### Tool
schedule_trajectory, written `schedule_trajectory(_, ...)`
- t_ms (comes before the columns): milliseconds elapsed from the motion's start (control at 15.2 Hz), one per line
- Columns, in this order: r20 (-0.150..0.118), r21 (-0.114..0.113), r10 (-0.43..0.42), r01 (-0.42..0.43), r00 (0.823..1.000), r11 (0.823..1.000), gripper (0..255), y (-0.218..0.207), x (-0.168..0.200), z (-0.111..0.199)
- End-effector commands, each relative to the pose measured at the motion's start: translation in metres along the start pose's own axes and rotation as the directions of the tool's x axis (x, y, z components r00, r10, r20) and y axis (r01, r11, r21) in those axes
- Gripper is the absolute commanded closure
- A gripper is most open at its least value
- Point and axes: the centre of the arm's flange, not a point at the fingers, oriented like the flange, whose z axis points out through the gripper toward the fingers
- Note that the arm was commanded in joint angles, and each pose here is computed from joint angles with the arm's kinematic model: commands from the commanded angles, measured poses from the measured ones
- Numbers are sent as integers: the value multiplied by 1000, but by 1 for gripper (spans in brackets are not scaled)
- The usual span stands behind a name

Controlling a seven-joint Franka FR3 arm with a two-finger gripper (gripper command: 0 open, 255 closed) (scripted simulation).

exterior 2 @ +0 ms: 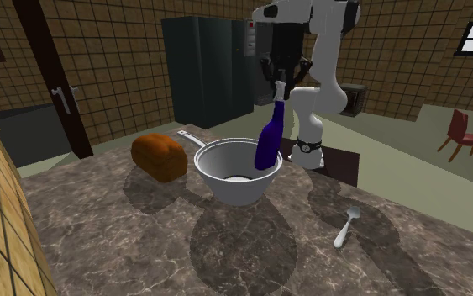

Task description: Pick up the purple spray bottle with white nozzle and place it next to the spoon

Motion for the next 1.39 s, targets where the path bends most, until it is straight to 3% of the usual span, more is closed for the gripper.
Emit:
schedule_trajectory(0,1,0,1,-1,1000,1000,255,-14,-17,-10)
schedule_trajectory(1320,1,0,1,-1,1000,1000,255,-168,-205,-113)
